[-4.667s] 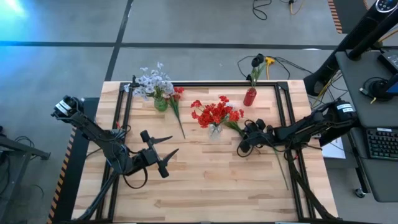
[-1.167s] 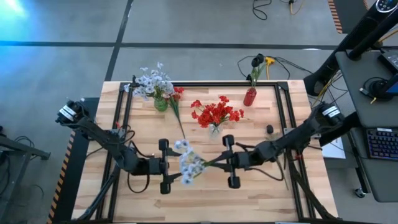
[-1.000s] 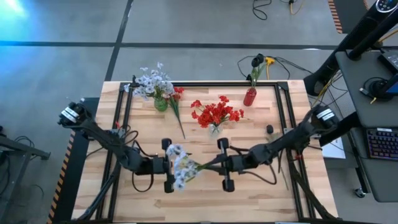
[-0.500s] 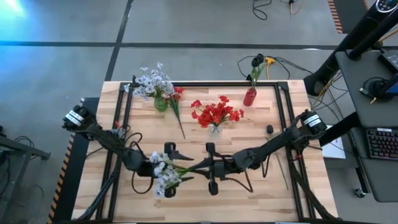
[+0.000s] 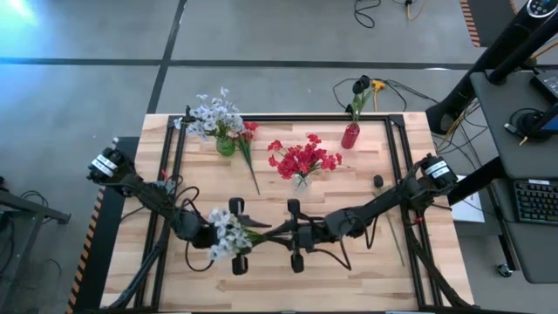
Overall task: Sort flowers into vase by color
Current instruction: Put the white flower into the green vase
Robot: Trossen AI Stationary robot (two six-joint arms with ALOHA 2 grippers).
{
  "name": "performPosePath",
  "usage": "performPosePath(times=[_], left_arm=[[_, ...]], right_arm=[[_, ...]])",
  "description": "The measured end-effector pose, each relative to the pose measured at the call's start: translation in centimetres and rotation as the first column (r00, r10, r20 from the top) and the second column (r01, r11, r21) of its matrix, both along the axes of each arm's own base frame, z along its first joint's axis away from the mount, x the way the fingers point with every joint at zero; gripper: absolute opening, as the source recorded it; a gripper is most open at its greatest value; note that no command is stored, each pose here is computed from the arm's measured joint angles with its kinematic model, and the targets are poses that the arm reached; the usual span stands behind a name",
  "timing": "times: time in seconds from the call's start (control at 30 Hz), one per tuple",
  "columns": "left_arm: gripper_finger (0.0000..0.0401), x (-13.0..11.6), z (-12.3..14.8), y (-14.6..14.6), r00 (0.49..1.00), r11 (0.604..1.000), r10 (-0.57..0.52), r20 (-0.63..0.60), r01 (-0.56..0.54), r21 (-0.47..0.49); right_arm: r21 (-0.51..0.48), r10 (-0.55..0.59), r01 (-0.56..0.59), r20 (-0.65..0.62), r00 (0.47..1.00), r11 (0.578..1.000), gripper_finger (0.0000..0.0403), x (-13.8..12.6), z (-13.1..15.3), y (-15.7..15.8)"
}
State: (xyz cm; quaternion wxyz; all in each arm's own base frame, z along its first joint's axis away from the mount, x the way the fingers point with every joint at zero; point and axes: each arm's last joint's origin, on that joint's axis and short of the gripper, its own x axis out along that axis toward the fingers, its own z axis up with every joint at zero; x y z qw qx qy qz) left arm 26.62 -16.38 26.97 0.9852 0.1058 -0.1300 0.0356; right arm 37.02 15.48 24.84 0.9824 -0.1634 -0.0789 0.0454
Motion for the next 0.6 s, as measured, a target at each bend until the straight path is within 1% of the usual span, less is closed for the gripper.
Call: performPosePath(times=[0.13, 0.27, 0.4, 0.5, 0.6], left_arm=[[0.0063, 0.0, 0.0, 0.0, 1.000, 1.000, 0.009, -0.003, -0.010, -0.020], [0.0032, -0.1, 0.0, 0.3, 0.994, 0.993, 0.105, -0.020, -0.106, -0.055], [0.0017, -0.1, -0.1, 0.5, 0.981, 0.981, 0.187, -0.044, -0.189, -0.045], [0.0013, -0.2, 0.0, 0.7, 0.967, 0.967, 0.249, -0.060, -0.251, -0.034], [0.0012, -0.5, 0.2, 1.0, 0.939, 0.940, 0.334, -0.077, -0.338, -0.042]], right_arm=[[0.037, 0.007, -0.007, -0.022, 1.000, 0.999, 0.0062, -0.1, 0.0, 0.0], [0.054, -0.030, 0.034, -0.060, 0.998, 0.998, 0.0109, -0.5, 0.8, -0.4], [0.071, -0.076, 0.085, -0.118, 0.990, 0.994, 0.0156, -1.3, 1.8, -0.8], [0.080, -0.075, 0.088, -0.156, 0.985, 0.993, 0.0184, -1.9, 2.5, -1.0], [0.088, -0.074, 0.091, -0.181, 0.981, 0.992, 0.0205, -2.2, 2.7, -1.1]])
